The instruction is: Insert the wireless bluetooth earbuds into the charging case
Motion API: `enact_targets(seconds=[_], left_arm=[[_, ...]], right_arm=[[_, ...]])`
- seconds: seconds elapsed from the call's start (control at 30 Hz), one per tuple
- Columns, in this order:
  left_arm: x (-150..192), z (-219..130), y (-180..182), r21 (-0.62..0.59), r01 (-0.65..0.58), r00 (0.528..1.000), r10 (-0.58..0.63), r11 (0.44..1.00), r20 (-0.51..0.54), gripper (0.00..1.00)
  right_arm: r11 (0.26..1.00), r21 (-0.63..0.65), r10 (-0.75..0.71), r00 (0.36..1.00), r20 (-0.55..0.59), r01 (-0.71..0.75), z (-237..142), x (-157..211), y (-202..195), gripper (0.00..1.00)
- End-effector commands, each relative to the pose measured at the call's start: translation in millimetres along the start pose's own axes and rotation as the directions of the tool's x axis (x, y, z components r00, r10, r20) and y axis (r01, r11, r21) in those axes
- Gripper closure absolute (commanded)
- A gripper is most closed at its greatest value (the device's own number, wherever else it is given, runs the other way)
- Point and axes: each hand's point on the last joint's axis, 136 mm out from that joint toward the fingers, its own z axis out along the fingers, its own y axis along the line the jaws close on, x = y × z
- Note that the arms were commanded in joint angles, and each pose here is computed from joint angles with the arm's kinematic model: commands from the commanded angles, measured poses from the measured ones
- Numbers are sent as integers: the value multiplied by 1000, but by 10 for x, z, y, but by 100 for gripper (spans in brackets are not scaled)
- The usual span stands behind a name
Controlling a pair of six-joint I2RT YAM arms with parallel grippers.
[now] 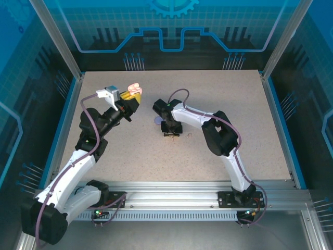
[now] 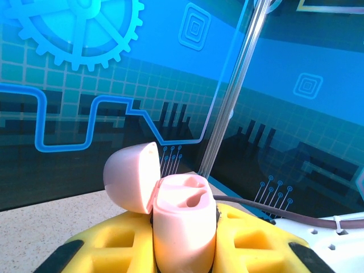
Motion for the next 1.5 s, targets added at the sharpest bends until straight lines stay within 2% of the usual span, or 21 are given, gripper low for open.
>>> enact_targets(seconds=[0.0, 0.67, 1.47], left_arm=[[-30, -5, 1, -5, -1, 1000, 1, 1000, 26, 100], [-28, 25, 0, -5, 0, 1000, 0, 1000, 15, 100], [-11, 90, -53, 7, -4, 1000, 4, 1000, -8, 100]], right_arm=[[998, 56, -7, 999, -32, 8, 90, 135, -32, 70], [999, 46, -26, 999, -23, 27, 41, 234, -109, 67], [998, -1, -55, 998, -15, 55, 52, 204, -133, 70]])
